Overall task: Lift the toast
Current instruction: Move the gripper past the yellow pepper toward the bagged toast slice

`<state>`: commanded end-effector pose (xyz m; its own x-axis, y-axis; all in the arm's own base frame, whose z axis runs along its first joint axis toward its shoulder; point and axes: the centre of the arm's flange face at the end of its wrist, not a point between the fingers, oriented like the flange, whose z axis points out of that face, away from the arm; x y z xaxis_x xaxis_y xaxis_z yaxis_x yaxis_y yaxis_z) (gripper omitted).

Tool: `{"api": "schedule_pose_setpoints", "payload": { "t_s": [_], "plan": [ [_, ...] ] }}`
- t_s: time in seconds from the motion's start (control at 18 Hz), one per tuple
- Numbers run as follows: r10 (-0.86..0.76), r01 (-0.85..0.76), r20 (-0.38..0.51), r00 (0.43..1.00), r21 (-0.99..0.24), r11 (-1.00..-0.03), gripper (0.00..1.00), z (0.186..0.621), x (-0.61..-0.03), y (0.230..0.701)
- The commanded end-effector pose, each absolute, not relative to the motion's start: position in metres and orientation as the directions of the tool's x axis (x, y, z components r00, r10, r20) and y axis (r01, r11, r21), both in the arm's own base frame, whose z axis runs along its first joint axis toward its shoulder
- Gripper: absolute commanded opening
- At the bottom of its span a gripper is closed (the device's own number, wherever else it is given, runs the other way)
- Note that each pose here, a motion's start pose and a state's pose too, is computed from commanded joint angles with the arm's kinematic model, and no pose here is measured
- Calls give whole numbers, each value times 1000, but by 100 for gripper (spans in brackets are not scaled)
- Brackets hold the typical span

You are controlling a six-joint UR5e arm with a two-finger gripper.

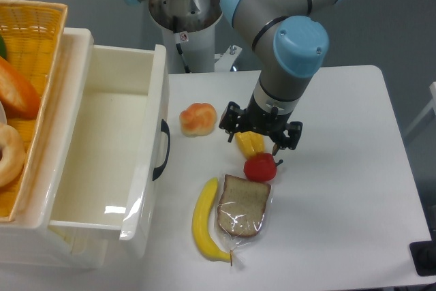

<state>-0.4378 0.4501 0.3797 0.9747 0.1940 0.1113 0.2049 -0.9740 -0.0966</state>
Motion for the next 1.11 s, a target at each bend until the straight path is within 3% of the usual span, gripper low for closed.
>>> {"api": "schedule_pose_setpoints", "payload": {
  "t_s": [0.22,0.72,1.11],
  "plan": [
    [194,204,96,976,-115,-972,100,378,-448,449],
    [229,240,139,963,-67,-968,100,327,-456,444],
    [360,369,187,914,-12,-929,100,293,-483,423]
  ]
}}
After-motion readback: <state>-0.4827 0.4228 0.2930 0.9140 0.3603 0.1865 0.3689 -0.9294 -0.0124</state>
